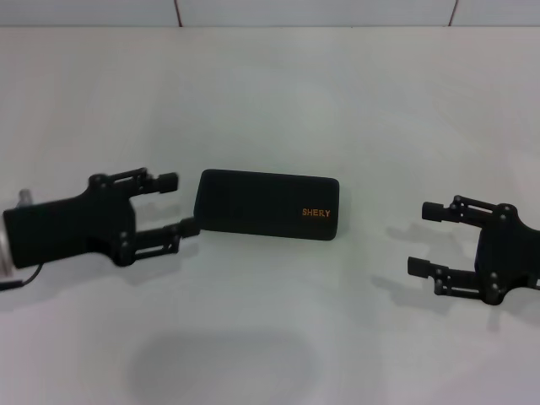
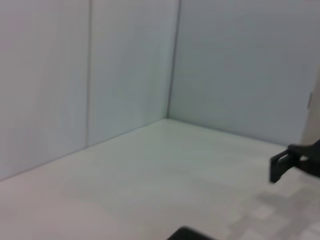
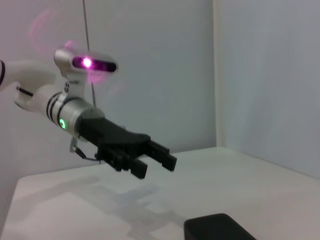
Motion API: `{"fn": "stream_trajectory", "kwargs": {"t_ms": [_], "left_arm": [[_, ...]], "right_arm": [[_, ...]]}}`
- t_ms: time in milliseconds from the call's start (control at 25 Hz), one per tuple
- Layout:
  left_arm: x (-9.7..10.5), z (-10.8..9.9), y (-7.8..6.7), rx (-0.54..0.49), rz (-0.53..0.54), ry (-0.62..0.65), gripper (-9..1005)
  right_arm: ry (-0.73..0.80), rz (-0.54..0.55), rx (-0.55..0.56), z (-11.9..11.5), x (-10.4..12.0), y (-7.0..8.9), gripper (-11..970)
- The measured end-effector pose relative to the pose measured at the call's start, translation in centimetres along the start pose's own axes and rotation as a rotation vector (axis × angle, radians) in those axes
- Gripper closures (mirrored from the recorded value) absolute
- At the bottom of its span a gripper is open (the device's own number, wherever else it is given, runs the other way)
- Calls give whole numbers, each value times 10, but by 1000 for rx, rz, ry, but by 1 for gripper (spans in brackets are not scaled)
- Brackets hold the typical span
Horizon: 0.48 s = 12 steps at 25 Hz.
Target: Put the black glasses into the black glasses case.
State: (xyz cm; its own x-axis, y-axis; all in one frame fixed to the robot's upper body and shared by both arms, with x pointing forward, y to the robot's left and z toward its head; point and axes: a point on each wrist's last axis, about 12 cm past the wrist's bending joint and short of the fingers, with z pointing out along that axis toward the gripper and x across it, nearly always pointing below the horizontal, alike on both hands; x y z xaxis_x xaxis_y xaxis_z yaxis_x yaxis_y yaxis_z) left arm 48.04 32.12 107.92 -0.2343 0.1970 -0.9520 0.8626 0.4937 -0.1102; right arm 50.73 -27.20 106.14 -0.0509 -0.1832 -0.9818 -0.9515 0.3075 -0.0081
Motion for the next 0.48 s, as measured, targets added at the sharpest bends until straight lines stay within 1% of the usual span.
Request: {"fn": "stream_trajectory", "kwargs": {"t_ms": [40, 200, 360, 480], "left_arm": [[5, -3, -1, -9, -1, 2, 346], [27, -15, -10, -48, -17, 2, 264], [50, -24, -21, -93, -45, -4, 182], [61, -27, -27, -102, -60, 14, 120]], "right_arm": [[-3, -1, -2, -1, 1, 1, 208], [-14, -8, -2, -3, 9, 12, 208], [-13, -8, 19, -1, 23, 22, 208], [1, -23, 34, 0, 31, 28, 208]]}}
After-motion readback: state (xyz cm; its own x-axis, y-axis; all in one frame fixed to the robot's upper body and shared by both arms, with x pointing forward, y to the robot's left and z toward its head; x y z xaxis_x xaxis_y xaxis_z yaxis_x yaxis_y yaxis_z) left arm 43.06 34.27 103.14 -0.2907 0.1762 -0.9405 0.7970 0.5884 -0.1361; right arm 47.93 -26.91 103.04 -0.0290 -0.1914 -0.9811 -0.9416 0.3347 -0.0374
